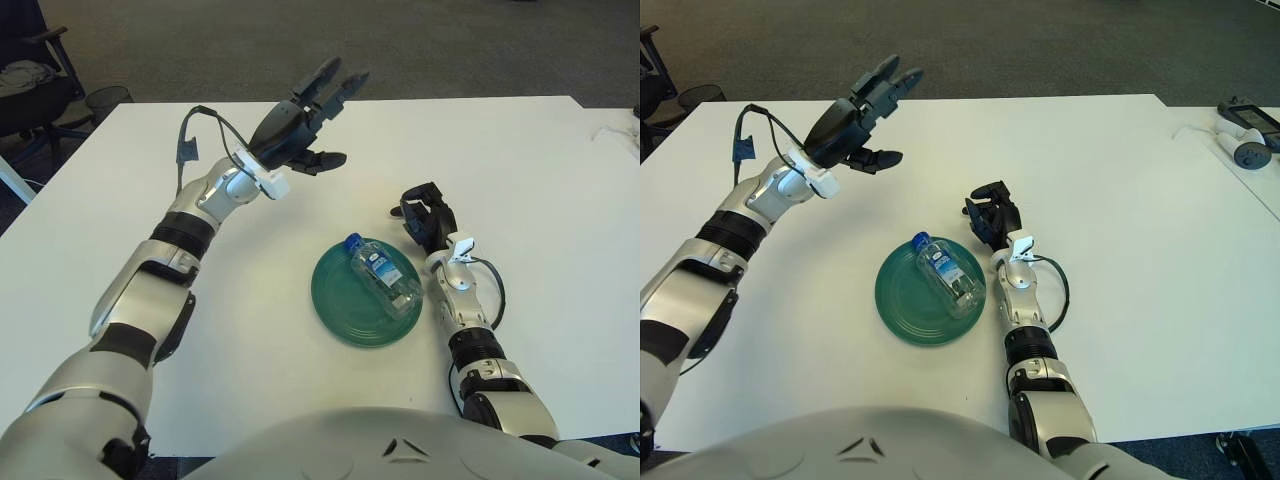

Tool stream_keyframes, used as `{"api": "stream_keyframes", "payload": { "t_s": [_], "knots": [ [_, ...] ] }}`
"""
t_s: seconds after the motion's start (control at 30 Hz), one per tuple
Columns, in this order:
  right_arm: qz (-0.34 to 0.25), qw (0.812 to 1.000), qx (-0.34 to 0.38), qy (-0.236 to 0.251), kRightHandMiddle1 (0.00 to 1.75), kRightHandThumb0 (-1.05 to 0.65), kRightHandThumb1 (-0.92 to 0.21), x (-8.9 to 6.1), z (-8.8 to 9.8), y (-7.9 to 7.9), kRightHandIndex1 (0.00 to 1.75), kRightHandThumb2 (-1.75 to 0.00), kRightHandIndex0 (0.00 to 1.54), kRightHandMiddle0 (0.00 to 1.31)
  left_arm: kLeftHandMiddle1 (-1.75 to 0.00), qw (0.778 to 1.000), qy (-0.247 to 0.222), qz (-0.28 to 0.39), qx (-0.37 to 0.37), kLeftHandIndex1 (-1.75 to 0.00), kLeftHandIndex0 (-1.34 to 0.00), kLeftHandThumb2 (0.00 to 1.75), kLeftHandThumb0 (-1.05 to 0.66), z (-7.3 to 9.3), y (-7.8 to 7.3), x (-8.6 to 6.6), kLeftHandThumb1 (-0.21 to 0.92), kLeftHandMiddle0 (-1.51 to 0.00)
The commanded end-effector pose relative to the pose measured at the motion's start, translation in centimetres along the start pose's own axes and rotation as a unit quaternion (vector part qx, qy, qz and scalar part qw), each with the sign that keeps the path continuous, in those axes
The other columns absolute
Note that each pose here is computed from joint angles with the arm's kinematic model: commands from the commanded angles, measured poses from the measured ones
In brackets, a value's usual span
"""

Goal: Put the bottle into the plate.

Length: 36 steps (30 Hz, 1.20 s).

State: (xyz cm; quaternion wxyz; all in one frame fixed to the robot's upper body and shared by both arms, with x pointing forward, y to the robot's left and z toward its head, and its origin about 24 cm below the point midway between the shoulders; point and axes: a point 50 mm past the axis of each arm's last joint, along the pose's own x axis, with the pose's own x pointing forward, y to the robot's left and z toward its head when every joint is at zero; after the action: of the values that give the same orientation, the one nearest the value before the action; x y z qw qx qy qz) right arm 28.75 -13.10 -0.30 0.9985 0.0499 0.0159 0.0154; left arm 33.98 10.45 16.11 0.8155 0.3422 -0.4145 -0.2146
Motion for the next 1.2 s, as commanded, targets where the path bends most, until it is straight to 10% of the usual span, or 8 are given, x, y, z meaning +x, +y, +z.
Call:
{"api": "stream_keyframes", "payload": {
  "t_s": [0.0,0.4,0.53,0.7,1.17],
  "knots": [
    [-0.007,0.997,0.005,0.074,1.74,-0.01,-0.92,-1.8,-3.0,-0.2,1.4,-0.42,0.36,0.17,-0.05,0.993,0.047,0.059,-0.086,-0.58,0.0,0.75,-0.74,-1.0,0.4,-1.5,0.92,-0.18],
    [-0.007,0.997,-0.005,0.072,1.74,-0.01,-0.92,-1.9,-2.9,-0.1,1.4,-0.42,0.35,0.19,-1.25,0.913,0.154,0.279,-0.256,-1.67,-0.19,0.56,-0.39,-2.4,-0.3,-4.9,0.9,-0.32],
    [-0.008,0.997,-0.005,0.073,1.73,-0.01,-0.92,-2.0,-2.9,-0.3,1.4,-0.42,0.35,0.19,-1.43,0.897,0.186,0.303,-0.264,-1.73,-0.22,0.59,-0.37,-2.9,-0.7,-6.4,0.87,-0.32],
    [-0.009,0.997,-0.006,0.075,1.73,-0.01,-0.92,-1.9,-2.8,-0.3,1.39,-0.41,0.36,0.2,-1.69,0.874,0.219,0.332,-0.278,-1.65,-0.35,1.01,-0.07,-3.4,-1.1,-7.6,0.55,-0.43],
    [-0.009,0.997,-0.003,0.078,1.74,-0.01,-0.92,-1.7,-2.8,-0.5,1.39,-0.42,0.34,0.22,-1.75,0.868,0.263,0.332,-0.259,-1.41,-0.71,1.41,-0.01,-4.6,-1.5,-9.6,0.15,-0.73]
  ]
}}
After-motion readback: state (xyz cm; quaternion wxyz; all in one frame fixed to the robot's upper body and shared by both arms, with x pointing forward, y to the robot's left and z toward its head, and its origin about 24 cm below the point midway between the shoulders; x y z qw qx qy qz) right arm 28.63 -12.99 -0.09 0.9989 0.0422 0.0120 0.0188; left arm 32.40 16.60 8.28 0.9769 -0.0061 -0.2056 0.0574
